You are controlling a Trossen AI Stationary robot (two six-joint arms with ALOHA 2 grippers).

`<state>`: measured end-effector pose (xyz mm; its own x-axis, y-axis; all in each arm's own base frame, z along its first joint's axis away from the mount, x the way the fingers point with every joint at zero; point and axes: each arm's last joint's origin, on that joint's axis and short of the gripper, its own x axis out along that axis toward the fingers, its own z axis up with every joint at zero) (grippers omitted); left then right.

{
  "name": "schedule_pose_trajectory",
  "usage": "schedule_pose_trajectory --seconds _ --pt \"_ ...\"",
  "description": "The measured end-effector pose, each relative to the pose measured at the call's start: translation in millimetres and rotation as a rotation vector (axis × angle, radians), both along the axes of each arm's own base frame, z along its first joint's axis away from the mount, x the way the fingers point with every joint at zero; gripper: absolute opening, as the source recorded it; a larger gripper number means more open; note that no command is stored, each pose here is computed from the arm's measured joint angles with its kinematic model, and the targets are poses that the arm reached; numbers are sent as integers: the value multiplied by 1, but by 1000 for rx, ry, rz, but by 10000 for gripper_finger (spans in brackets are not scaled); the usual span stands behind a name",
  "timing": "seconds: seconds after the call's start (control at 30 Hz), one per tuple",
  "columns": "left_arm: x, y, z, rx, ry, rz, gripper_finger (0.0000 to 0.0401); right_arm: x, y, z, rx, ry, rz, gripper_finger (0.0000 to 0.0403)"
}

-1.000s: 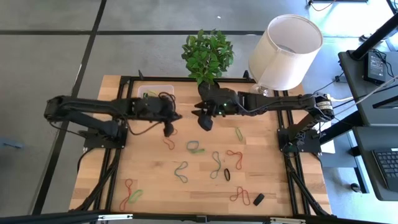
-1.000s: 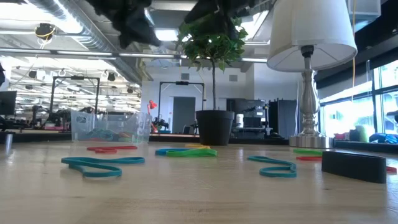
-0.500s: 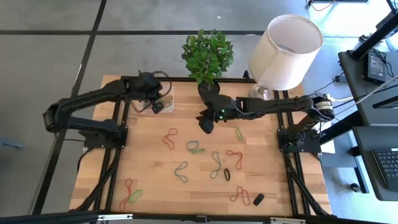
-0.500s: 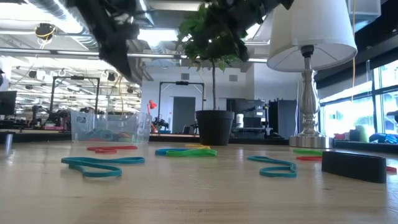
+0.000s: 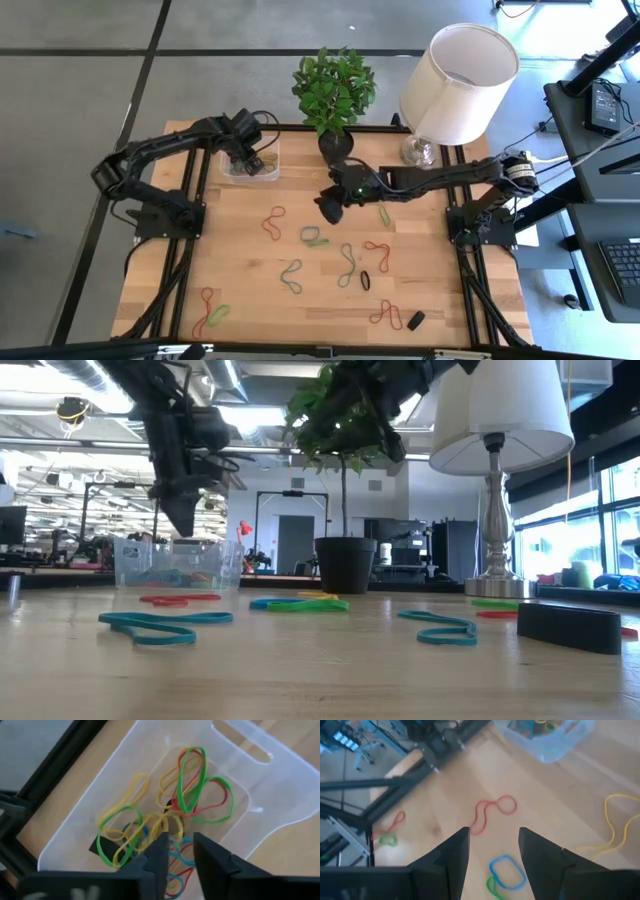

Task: Pick and place rubber bands into bin
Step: Put the red rubber band into the transparent bin

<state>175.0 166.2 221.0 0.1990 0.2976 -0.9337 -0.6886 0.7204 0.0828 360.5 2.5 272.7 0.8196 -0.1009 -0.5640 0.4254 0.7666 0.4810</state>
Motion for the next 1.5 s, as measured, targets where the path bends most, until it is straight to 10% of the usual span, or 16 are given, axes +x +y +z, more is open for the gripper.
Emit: schedule_pose_trajectory --seconds 0.3,0.8,1.5 --pt "-6 -9 8 -72 -10 62 167 -27 28 -9 -15 263 88 173" --pt "22 -94 74 -12 -278 -53 140 -91 63 -19 -132 762 170 111" --pt "50 -210 94 79 -522 -297 139 -128 80 -107 121 718 -86 131"
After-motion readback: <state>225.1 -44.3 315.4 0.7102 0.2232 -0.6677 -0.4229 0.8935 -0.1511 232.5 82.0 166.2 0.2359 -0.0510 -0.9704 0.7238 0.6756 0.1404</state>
